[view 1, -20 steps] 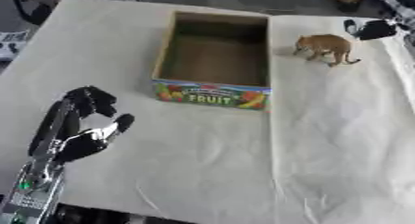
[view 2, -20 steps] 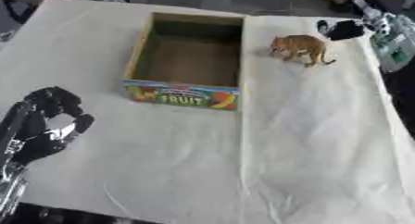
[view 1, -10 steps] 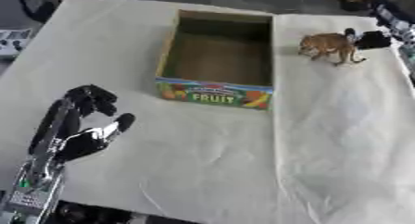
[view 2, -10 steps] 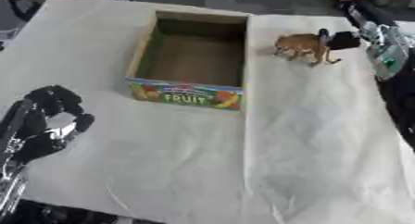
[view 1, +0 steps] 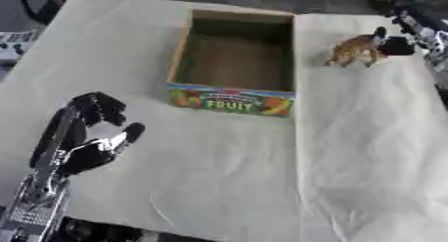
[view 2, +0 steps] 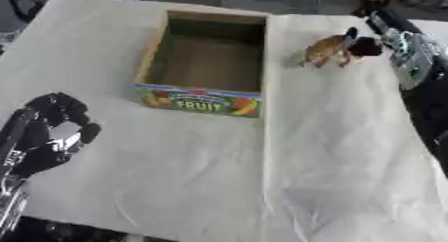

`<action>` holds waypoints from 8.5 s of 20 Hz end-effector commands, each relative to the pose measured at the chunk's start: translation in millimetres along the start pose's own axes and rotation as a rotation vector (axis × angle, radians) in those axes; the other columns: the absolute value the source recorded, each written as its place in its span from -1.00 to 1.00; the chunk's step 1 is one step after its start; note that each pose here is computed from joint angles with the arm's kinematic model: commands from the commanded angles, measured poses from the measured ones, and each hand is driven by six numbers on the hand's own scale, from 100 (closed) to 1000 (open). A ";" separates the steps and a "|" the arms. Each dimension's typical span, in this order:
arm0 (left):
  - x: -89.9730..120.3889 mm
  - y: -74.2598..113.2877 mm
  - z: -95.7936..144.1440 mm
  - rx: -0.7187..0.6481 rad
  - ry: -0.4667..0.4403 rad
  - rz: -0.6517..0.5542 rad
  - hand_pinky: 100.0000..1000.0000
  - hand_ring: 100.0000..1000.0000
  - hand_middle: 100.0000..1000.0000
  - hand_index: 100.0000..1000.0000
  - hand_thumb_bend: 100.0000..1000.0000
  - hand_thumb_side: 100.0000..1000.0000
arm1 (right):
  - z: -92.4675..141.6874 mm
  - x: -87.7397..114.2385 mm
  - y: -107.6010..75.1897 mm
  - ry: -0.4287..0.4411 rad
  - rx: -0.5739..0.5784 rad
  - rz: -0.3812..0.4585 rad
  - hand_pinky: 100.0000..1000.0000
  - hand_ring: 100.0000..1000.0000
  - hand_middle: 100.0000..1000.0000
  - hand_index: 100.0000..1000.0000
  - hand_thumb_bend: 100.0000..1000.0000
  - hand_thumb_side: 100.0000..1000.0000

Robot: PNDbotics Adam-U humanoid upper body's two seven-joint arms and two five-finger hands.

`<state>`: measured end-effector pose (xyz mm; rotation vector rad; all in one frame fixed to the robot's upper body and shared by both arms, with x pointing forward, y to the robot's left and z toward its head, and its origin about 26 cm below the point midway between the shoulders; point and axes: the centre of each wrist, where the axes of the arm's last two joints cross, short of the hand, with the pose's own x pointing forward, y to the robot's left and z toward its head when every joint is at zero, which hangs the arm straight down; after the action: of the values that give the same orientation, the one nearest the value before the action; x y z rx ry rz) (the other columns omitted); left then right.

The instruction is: Pick up objects on the table and place them in the box.

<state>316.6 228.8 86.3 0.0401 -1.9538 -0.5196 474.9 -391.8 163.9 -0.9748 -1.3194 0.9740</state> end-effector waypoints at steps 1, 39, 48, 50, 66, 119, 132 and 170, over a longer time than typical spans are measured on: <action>8.1 3.6 -4.1 -0.004 -0.033 -0.013 0.00 -0.05 -0.05 0.11 0.23 -0.41 | -1.5 1.0 -8.9 -0.004 -0.011 0.009 0.56 0.78 0.75 0.84 -0.83 -0.62; 3.8 5.6 -0.3 0.008 -0.017 -0.023 0.00 -0.05 -0.05 0.11 0.24 -0.42 | 2.7 43.9 -59.2 -0.181 0.106 0.383 0.63 0.85 0.81 0.89 -0.25 -0.94; 4.7 4.9 -1.2 0.005 -0.021 -0.019 0.00 -0.05 -0.05 0.11 0.24 -0.42 | -0.4 38.4 -44.5 -0.159 0.116 0.338 0.61 0.81 0.75 0.84 -0.42 -0.98; 4.8 4.8 -1.3 0.005 -0.022 -0.018 0.00 -0.05 -0.05 0.11 0.24 -0.42 | -1.0 38.4 -41.3 -0.160 0.116 0.327 0.60 0.80 0.74 0.83 -0.44 -0.98; 5.4 4.2 -1.6 0.002 -0.025 -0.015 0.01 -0.05 -0.05 0.11 0.24 -0.42 | -3.5 38.0 -14.8 -0.172 0.152 0.299 0.57 0.76 0.68 0.79 -0.53 -0.98; 5.3 3.8 -1.5 0.002 -0.025 -0.013 0.01 -0.06 -0.05 0.11 0.25 -0.42 | -1.8 33.2 15.6 -0.150 0.160 0.327 0.34 0.20 -0.40 -0.07 -0.92 -1.00; 4.1 4.3 -0.5 0.007 -0.020 -0.014 0.01 -0.06 -0.05 0.11 0.25 -0.42 | 0.9 46.7 -11.7 -0.219 0.010 0.321 0.28 0.05 -0.57 -0.24 -1.00 -1.00; 3.8 -3.8 -1.6 -0.023 -0.025 0.012 0.01 -0.06 -0.05 0.10 0.25 -0.42 | -2.2 239.1 -12.6 -0.753 -0.024 0.503 0.31 0.08 -0.50 -0.21 -1.00 -1.00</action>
<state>314.5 225.7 82.2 0.0150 -1.9478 -0.5275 481.2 -172.1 235.9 -0.9954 -1.7052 1.8275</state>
